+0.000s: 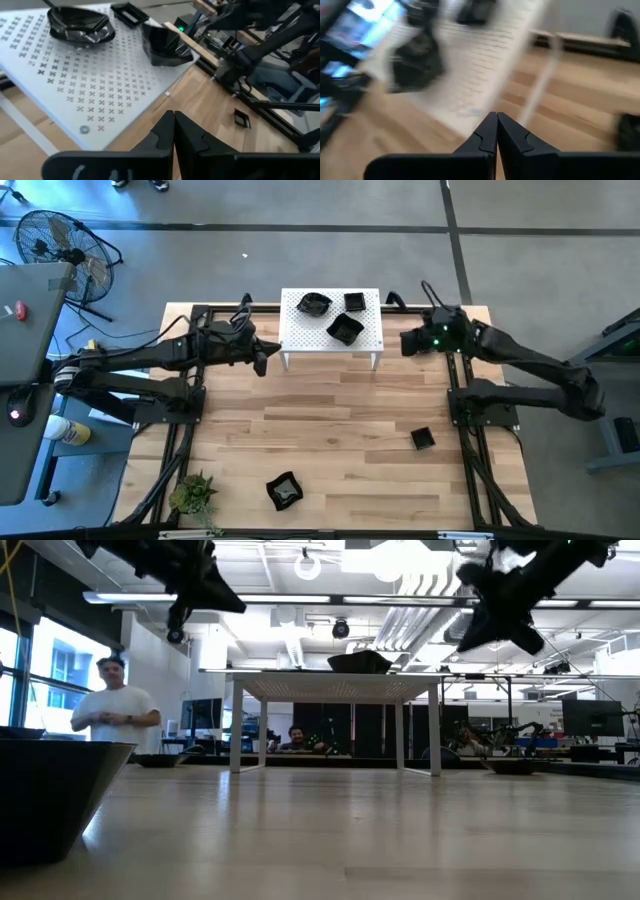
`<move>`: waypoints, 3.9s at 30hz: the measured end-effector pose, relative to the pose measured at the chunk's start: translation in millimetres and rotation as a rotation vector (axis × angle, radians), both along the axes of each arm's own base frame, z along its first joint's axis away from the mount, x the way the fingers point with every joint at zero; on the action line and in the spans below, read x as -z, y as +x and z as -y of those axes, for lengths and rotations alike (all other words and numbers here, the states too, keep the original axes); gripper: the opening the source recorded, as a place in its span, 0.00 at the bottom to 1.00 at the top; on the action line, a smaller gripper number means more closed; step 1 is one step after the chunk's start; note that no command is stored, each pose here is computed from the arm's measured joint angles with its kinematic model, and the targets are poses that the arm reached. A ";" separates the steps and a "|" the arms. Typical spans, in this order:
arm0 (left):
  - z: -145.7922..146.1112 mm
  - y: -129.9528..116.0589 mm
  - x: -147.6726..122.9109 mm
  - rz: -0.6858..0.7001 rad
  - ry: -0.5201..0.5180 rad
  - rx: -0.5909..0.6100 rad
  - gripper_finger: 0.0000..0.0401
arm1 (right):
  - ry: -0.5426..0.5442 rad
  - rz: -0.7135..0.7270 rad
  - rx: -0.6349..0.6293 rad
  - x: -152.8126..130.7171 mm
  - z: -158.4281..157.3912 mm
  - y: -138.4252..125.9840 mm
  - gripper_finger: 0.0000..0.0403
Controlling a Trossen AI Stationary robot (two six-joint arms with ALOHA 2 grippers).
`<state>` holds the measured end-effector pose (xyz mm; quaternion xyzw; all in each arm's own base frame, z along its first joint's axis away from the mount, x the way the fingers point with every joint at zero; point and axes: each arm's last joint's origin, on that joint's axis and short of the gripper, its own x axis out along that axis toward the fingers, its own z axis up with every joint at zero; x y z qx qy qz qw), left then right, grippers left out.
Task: Pick & Place Mini shaped plates
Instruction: Stack the leaf-shaped plate on top of the stacked leaf-shaped plate on the shelf
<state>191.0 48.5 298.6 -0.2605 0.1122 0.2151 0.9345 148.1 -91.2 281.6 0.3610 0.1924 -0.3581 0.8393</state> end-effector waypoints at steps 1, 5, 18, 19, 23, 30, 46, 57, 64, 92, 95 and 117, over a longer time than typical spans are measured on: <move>0.1 0.1 -0.4 0.004 0.001 0.002 0.00 | 0.018 -0.027 0.017 2.5 5.7 -4.2 0.00; 0.0 0.4 0.7 -0.005 0.000 0.004 0.00 | 0.057 -0.158 0.053 7.1 39.3 -11.8 0.00; 2.4 0.2 1.7 -0.013 -0.024 0.080 0.00 | 0.378 -0.544 -0.065 60.6 160.7 -7.1 0.12; 2.6 0.3 1.7 -0.012 -0.025 0.084 0.00 | 0.395 -0.568 -0.065 62.6 166.1 -7.4 0.15; 3.0 0.4 1.7 -0.011 -0.030 0.098 0.00 | 0.407 -0.662 -0.054 66.5 184.0 -10.8 0.26; 3.1 0.0 2.8 -0.028 -0.016 0.106 0.00 | 0.485 -0.721 -0.094 90.8 196.5 -23.9 0.31; 4.2 -0.2 4.1 -0.048 -0.001 0.149 0.00 | 0.461 -0.793 -0.259 85.6 209.4 -24.0 0.31; 4.7 0.0 4.2 -0.046 -0.008 0.166 0.00 | 0.410 -0.887 -0.332 88.2 206.8 -15.6 0.32; 4.7 0.0 4.2 -0.046 -0.008 0.166 0.00 | 0.408 -0.904 -0.348 91.5 205.6 -15.9 0.46; 5.9 0.3 4.2 -0.047 -0.005 0.213 0.00 | 0.395 -1.012 -0.582 131.7 185.6 2.6 0.21; 5.9 0.3 4.2 -0.047 -0.005 0.213 0.00 | 0.386 -1.008 -0.579 131.0 186.0 3.7 0.18; 5.9 0.3 4.2 -0.045 -0.011 0.210 0.00 | 0.253 -1.055 -0.691 130.7 198.8 18.7 0.36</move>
